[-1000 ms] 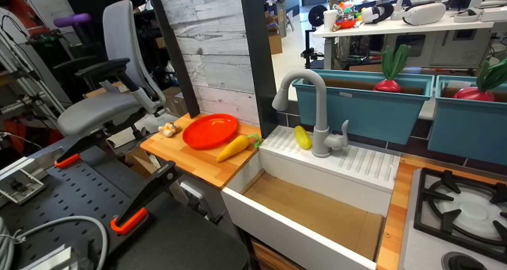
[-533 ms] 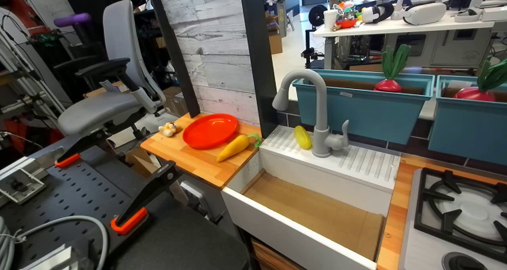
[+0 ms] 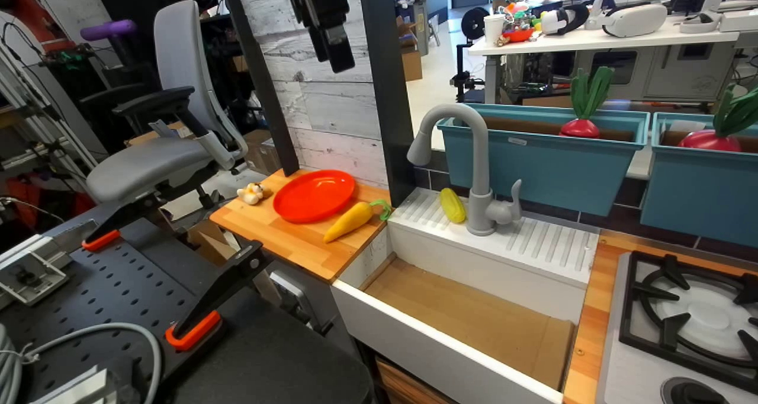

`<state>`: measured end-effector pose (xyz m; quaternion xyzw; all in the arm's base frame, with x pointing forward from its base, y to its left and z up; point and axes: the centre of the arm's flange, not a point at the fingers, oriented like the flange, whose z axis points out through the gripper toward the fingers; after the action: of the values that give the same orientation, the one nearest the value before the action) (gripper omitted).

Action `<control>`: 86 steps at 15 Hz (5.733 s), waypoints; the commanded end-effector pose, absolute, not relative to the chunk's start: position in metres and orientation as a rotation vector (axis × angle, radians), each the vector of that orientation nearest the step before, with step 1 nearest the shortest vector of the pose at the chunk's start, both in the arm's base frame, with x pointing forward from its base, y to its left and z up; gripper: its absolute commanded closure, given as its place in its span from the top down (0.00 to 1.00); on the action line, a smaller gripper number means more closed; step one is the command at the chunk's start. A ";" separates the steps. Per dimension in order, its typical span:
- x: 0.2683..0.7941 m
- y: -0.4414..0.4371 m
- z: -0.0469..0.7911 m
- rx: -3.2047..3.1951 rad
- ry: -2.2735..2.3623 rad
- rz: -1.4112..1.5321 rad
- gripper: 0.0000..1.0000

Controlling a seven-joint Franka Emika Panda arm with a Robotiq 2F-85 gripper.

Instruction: Move the tap nozzle to the right

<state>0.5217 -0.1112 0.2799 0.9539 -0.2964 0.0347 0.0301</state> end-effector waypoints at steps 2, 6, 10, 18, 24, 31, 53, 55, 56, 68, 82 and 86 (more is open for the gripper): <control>0.551 -0.127 0.246 2.844 -1.208 0.108 1.00; 0.566 -0.138 0.227 2.844 -1.407 0.175 1.00; 0.588 -0.143 0.212 2.823 -1.550 0.233 1.00; 0.623 -0.156 0.181 2.782 -1.674 0.255 1.00; 0.639 -0.156 0.165 2.781 -1.666 0.250 0.75; 0.640 -0.151 0.160 2.808 -1.614 0.255 0.27; 0.543 -0.219 0.154 3.154 -0.898 0.245 0.06; 0.544 -0.225 0.159 3.157 -0.835 0.235 0.06; 0.545 -0.228 0.162 3.157 -0.803 0.221 0.06; 0.550 -0.256 0.181 3.127 -0.484 0.101 0.06; 0.530 -0.274 0.193 3.127 -0.441 0.130 1.00; 0.531 -0.263 0.227 3.175 -0.409 0.221 1.00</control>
<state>0.5395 -0.2783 0.1939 0.9881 -0.1440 0.0539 -0.0109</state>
